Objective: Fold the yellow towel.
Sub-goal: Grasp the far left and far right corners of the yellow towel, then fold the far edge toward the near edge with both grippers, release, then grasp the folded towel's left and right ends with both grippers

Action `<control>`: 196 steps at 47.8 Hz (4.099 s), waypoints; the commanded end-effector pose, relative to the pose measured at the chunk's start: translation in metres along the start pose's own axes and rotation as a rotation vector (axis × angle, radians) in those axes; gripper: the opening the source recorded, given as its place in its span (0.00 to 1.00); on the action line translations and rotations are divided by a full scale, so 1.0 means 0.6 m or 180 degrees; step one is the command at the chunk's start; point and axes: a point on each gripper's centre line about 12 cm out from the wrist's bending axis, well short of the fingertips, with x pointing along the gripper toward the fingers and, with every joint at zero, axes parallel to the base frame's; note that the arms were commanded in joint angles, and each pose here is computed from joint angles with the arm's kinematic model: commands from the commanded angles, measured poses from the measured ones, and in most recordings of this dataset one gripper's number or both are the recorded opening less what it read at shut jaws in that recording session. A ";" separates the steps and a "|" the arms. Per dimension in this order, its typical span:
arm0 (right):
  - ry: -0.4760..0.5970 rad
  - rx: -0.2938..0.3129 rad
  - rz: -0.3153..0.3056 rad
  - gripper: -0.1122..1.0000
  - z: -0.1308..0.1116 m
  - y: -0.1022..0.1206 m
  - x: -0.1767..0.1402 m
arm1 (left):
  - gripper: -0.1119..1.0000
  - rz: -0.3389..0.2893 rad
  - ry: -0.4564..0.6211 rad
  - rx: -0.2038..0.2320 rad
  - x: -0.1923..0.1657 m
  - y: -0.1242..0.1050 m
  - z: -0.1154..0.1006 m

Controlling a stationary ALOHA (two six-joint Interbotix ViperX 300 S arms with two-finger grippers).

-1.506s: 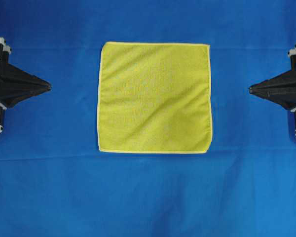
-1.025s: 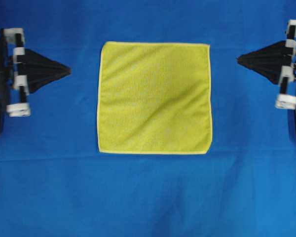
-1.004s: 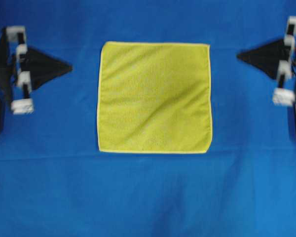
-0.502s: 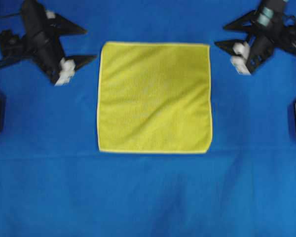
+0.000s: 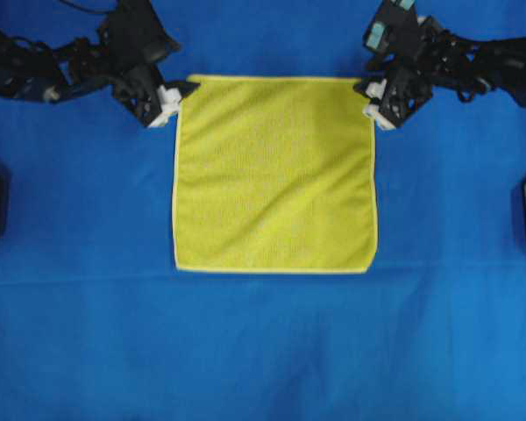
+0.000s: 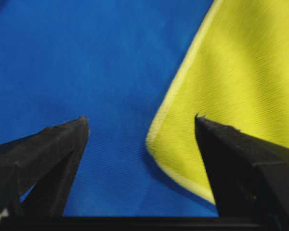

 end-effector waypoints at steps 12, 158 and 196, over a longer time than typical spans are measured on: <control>-0.0016 0.0015 -0.0037 0.54 0.008 -0.011 0.012 | 0.75 0.0035 0.0152 -0.0019 0.032 0.012 -0.007; 0.0040 -0.0328 0.1114 0.64 -0.017 0.263 -0.186 | 0.66 -0.1461 0.0317 0.0323 -0.178 -0.284 0.047; 0.0441 -0.0037 0.0561 0.64 -0.060 0.165 -0.052 | 0.65 -0.0905 0.0705 0.0431 -0.073 -0.187 -0.016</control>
